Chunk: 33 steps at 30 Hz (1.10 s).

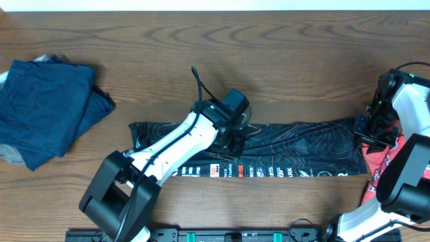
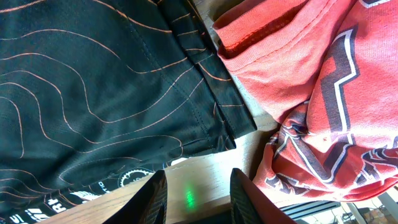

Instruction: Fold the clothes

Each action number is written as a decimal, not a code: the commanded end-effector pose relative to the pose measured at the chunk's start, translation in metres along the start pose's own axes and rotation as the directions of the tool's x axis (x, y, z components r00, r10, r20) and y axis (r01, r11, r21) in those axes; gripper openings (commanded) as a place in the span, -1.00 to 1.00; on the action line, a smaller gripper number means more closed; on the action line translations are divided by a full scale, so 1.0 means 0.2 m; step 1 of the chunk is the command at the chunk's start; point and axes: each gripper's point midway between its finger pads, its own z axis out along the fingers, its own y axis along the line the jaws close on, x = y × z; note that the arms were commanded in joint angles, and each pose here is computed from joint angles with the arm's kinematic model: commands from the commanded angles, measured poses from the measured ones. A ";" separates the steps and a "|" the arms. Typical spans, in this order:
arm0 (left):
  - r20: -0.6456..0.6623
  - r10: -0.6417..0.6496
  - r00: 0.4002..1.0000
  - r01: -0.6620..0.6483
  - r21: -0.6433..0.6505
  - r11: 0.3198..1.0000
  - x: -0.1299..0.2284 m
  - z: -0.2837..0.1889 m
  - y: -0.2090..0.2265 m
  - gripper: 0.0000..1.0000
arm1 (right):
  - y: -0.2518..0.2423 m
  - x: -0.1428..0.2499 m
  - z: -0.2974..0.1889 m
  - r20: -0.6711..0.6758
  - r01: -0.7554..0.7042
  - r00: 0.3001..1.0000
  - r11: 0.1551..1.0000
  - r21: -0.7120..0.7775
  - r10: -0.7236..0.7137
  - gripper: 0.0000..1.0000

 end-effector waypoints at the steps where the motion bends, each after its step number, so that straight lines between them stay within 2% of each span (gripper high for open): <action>1: -0.014 -0.011 1.000 0.011 0.000 1.000 0.01 0.02 0.00 -0.22 | -0.01 0.01 0.00 0.000 0.004 1.000 1.000 0.002 -0.004 -0.35; 3: -0.010 -0.014 1.000 0.014 0.001 1.000 0.00 0.01 0.01 -0.16 | -0.01 0.01 0.00 0.000 0.004 1.000 1.000 0.003 -0.004 -0.32; 6: 0.009 0.002 1.000 -0.002 0.005 1.000 -0.03 -0.02 0.04 -0.16 | -0.01 0.01 0.00 0.000 0.005 1.000 1.000 0.003 -0.005 -0.27; 9: 0.058 -0.037 0.998 0.038 -0.014 0.999 -0.11 -0.07 0.11 -0.16 | -0.01 0.00 0.00 0.003 0.012 1.000 1.000 0.002 -0.012 -0.23; 13: 0.193 -0.094 0.977 0.107 -0.055 0.993 -0.29 -0.14 0.28 -0.13 | -0.01 0.00 0.00 0.004 0.011 1.000 1.000 0.002 -0.011 -0.21; 17: 0.293 -0.125 0.948 0.149 -0.062 0.987 -0.43 -0.18 0.39 -0.01 | -0.01 0.00 0.00 0.004 0.012 1.000 1.000 0.002 -0.012 -0.21; 30: 0.227 -0.164 0.960 0.200 -0.145 0.969 -0.43 0.03 0.53 -0.01 | -0.01 0.00 0.00 0.006 0.011 1.000 1.000 0.002 -0.011 -0.21; 32: 0.218 -0.167 0.961 0.202 -0.148 0.968 -0.43 0.04 0.54 -0.03 | -0.01 0.00 0.00 0.007 0.011 1.000 1.000 0.001 -0.011 -0.21; 33: 0.218 -0.167 0.962 0.202 -0.148 0.968 -0.43 0.04 0.54 -0.11 | -0.01 0.00 0.00 0.008 0.011 1.000 1.000 0.002 -0.011 -0.21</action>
